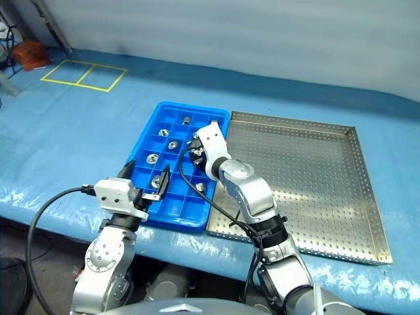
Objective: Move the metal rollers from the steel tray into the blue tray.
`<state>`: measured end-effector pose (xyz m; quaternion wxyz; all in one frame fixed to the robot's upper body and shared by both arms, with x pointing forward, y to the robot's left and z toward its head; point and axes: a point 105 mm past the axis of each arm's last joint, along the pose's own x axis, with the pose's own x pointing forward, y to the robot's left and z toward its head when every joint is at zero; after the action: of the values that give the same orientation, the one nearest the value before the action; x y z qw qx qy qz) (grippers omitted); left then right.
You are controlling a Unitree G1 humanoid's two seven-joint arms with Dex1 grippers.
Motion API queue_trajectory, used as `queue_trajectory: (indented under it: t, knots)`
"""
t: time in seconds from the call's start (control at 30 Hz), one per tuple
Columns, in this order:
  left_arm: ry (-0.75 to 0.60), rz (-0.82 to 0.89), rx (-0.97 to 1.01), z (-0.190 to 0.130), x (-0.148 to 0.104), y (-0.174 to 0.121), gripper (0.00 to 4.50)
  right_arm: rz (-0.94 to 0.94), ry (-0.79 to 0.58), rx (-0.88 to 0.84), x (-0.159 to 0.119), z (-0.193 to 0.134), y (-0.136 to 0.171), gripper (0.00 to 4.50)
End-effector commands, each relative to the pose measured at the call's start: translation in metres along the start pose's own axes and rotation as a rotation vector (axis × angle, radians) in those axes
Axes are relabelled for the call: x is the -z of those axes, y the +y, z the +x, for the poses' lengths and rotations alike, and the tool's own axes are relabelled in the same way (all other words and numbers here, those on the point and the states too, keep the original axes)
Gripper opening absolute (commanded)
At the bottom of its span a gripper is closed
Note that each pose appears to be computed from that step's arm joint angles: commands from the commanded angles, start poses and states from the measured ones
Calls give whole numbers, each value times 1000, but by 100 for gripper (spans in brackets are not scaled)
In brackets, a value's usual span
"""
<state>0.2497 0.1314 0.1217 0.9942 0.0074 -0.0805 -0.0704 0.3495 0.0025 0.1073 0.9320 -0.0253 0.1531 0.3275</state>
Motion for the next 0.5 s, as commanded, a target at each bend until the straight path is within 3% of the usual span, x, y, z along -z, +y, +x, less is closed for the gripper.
queue_trajectory:
  t: [0.03,0.5]
  knots:
    - [-63,4,-3,-1,-16,-2,450,-6,-32,-31,-7,4,8,171]
    - [-60,-21,92,4,-13,-17,450,18,-5,39,7,-10,-12,171]
